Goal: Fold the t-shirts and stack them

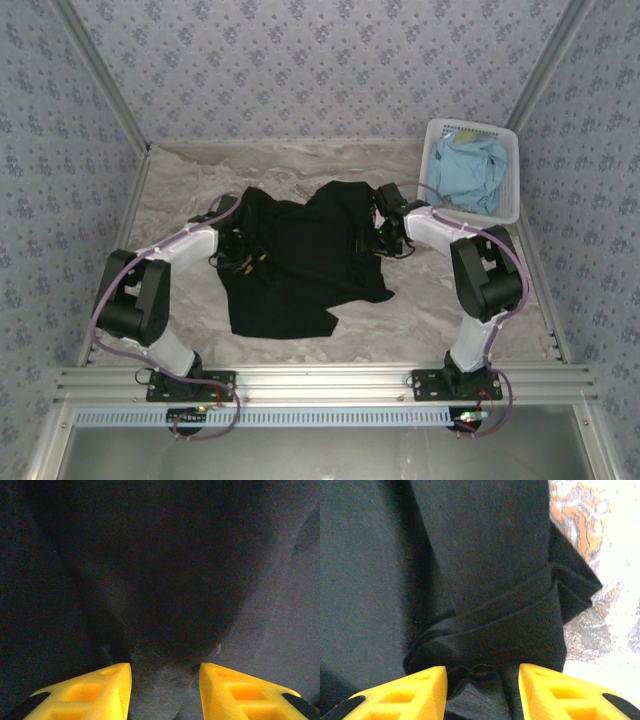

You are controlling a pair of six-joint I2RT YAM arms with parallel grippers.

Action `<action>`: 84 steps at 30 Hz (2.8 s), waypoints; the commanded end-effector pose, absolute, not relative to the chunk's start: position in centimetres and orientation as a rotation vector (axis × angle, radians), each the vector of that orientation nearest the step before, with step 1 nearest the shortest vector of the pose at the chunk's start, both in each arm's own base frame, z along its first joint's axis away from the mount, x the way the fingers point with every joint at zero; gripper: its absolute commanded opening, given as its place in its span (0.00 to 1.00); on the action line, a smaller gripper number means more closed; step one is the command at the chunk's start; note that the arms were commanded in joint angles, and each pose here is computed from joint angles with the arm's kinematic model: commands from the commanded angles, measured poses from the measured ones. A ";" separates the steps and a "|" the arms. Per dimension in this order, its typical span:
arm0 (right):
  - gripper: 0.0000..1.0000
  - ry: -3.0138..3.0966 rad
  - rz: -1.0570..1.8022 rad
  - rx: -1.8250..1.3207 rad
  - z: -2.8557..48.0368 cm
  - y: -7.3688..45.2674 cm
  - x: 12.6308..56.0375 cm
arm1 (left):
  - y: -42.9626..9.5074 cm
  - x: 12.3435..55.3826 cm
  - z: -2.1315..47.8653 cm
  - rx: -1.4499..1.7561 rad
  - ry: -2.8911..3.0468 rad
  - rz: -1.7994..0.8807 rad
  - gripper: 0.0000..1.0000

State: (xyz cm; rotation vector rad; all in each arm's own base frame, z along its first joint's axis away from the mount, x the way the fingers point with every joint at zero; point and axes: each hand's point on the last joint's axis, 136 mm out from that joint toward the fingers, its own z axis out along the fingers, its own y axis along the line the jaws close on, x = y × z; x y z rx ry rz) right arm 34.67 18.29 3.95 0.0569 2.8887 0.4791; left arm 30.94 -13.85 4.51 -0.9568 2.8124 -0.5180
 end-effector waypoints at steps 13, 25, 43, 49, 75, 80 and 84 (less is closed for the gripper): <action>0.00 2.858 0.420 0.094 6.7 17.4 34.1 | -14.3 32.6 4.4 -0.848 2.800 -0.509 0.36; 0.00 2.836 0.044 0.405 10.0 5.8 28.2 | -11.3 33.7 0.3 -0.896 2.892 -0.308 0.32; 0.00 2.910 -0.109 0.763 5.0 1.0 26.8 | -7.8 46.0 1.8 -0.710 2.831 -0.328 0.42; 0.00 2.941 -0.098 0.814 4.8 1.4 26.4 | -6.8 43.2 7.9 -0.709 2.783 -0.245 0.50; 0.00 2.926 -0.021 0.754 4.0 2.6 25.3 | -12.2 37.7 4.3 -0.615 3.060 0.033 0.58; 0.00 2.931 -0.019 0.752 4.0 2.6 25.2 | -12.4 36.8 3.8 -0.601 3.097 0.063 0.52; 0.00 2.928 -0.018 0.748 3.9 2.6 25.3 | -12.3 36.4 3.7 -0.602 3.112 0.085 0.46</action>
